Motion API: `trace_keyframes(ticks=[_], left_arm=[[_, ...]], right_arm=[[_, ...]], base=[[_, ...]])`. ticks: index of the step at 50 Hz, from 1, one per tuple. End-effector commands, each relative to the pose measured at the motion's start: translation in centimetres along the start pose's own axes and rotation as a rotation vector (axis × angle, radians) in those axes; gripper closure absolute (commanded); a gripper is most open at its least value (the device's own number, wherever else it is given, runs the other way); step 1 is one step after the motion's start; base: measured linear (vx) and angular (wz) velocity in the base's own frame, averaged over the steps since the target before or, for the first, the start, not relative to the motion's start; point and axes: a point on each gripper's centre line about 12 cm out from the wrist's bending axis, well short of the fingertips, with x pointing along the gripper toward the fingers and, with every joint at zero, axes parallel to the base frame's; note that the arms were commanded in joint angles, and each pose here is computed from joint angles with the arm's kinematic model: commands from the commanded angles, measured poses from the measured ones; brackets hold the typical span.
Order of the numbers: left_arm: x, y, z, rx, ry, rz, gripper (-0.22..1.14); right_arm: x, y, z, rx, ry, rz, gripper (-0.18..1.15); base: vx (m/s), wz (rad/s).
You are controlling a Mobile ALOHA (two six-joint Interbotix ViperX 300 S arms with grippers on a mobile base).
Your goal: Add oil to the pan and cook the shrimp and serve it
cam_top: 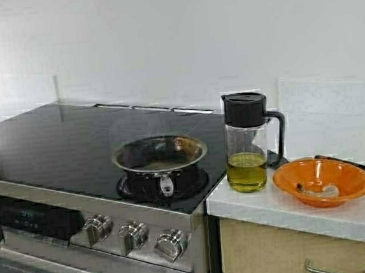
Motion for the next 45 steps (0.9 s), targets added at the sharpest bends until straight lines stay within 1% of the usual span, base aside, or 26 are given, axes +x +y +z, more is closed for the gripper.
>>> trace_keyframes(ticks=[1,4,7,12,14,16,21,27,31,36,40,45], left_arm=[[0.1,0.0,-0.6,-0.005,0.026,0.001,0.86],[0.0,0.0,-0.6,-0.006,0.023,0.001,0.86],[0.1,0.0,-0.5,-0.006,0.023,0.001,0.88],[0.0,0.0,-0.6,-0.008,0.025,0.002,0.89],[0.0,0.0,-0.6,-0.008,0.025,0.002,0.89],[0.0,0.0,-0.6,-0.006,0.026,0.001,0.89],[0.0,0.0,-0.7,-0.008,0.026,0.002,0.89],[0.0,0.0,-0.6,-0.006,0.023,0.001,0.89],[-0.1,0.0,-0.6,-0.006,0.023,0.001,0.89],[0.0,0.0,-0.7,-0.006,0.026,0.001,0.89],[-0.1,0.0,-0.7,-0.006,0.026,0.001,0.89],[-0.1,0.0,-0.9,-0.006,0.031,0.001,0.89]], right_arm=[[0.3,0.6,0.0,0.013,0.008,0.028,0.92],[0.7,1.4,0.4,0.025,0.016,0.067,0.75],[1.3,2.5,0.5,0.038,0.043,0.115,0.48],[2.5,4.5,0.4,0.049,0.091,0.198,-0.02],[3.0,5.2,0.1,0.051,0.11,0.221,-0.14],[3.4,5.9,-0.3,0.052,0.132,0.245,-0.14],[4.3,7.3,-2.1,0.064,0.192,0.282,-0.04],[4.8,8.5,-5.0,0.121,0.265,0.29,-0.05],[4.9,8.9,-7.3,0.173,0.308,0.27,-0.05],[4.7,9.2,-10.4,0.229,0.377,0.222,-0.05],[4.3,10.0,-12.9,0.242,0.433,0.205,-0.05],[3.9,11.1,-15.3,0.245,0.473,0.192,-0.05]], base=[[0.0,0.0],[0.0,0.0],[0.0,0.0],[0.0,0.0],[0.0,0.0],[0.0,0.0],[0.0,0.0],[0.0,0.0],[0.0,0.0],[0.0,0.0],[0.0,0.0],[0.0,0.0]])
